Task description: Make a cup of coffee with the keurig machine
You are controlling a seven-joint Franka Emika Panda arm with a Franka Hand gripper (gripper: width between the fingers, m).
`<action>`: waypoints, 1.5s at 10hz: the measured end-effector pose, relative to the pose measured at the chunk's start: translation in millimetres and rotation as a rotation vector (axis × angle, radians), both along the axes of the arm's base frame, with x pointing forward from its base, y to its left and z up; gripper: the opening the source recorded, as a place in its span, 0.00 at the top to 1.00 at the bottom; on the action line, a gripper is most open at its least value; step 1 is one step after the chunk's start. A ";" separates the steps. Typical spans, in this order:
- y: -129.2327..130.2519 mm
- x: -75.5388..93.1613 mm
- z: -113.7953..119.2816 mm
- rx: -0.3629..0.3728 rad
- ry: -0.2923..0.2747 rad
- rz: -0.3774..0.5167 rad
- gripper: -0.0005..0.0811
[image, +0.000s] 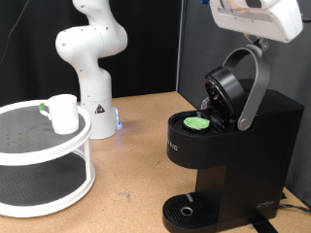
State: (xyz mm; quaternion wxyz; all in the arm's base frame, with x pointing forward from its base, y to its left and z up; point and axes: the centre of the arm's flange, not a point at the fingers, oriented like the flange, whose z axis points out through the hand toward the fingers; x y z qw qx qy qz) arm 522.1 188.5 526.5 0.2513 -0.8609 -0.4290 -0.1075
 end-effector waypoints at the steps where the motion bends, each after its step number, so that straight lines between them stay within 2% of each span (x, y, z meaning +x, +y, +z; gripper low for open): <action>1: -4.1 -1.8 2.5 0.002 0.003 -0.002 0.99; 4: -15.4 -2.6 5.3 -0.003 0.009 -0.013 0.99; 9: -30.9 -1.6 9.8 -0.074 0.035 -0.048 0.99; 15: -68.3 0.5 8.3 -0.100 0.068 -0.058 0.99</action>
